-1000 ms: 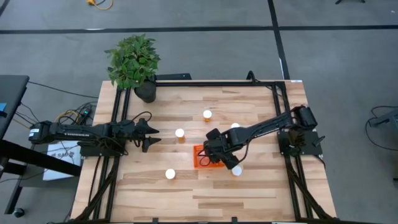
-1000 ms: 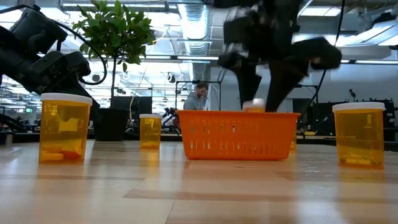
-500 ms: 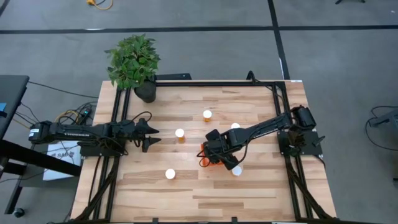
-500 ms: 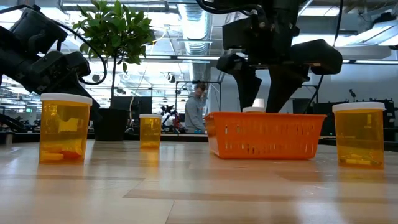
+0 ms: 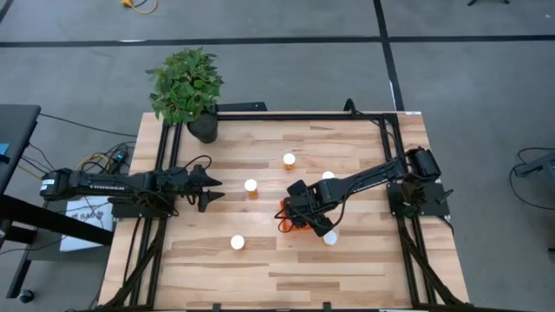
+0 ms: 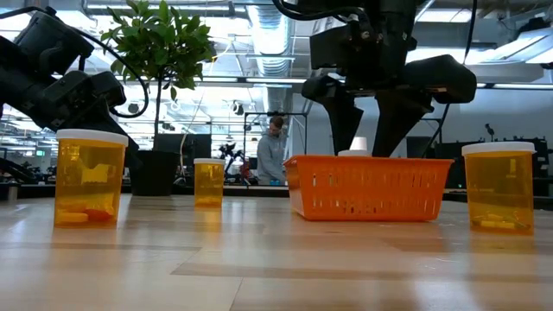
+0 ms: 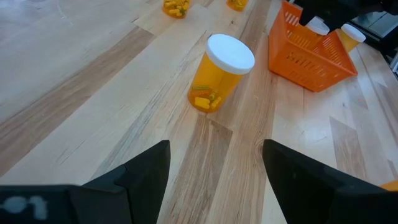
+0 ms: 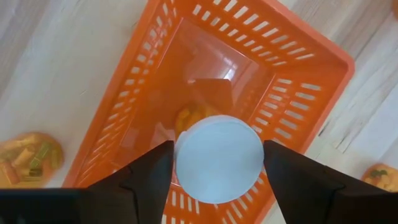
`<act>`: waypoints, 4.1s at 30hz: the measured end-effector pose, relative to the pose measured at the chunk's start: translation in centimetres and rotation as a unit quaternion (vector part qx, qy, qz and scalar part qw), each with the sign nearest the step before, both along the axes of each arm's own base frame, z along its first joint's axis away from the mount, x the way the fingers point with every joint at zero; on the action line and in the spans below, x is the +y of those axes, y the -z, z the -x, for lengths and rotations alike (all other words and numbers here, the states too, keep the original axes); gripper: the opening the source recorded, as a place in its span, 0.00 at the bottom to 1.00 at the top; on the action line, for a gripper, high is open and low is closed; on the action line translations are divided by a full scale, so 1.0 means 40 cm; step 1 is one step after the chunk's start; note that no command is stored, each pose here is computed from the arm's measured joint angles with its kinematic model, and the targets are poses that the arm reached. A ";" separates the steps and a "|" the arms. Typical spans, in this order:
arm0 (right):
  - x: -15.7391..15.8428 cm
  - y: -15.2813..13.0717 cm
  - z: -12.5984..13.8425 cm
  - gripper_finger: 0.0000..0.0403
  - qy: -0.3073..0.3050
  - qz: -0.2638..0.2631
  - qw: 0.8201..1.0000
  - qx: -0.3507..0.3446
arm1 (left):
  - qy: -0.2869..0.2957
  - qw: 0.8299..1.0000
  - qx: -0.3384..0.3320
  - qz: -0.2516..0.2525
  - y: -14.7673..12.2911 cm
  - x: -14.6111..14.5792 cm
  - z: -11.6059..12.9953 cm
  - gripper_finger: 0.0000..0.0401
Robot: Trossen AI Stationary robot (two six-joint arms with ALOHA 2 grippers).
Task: Pick and place pill bottles into a basket
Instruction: Put the orange pill bottle into the orange bin
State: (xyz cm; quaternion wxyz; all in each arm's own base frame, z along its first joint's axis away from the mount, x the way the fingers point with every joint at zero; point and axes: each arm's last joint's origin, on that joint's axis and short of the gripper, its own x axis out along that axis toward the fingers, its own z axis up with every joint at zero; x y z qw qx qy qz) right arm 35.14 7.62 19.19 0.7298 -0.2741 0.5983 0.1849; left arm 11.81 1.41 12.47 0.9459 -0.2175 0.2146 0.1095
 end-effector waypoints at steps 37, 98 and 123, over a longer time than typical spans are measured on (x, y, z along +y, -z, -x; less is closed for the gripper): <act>-0.017 -0.354 0.048 0.60 0.095 -0.010 0.995 0.026 | 0.000 1.000 0.000 0.000 0.000 0.000 0.000 0.61; -0.329 -0.141 0.178 0.60 0.211 -0.044 0.976 0.008 | 0.000 1.000 0.000 0.000 0.000 0.000 0.000 0.61; -0.340 -0.129 0.187 0.80 0.224 -0.039 0.974 0.018 | 0.000 1.000 0.000 0.000 0.000 0.000 0.000 0.61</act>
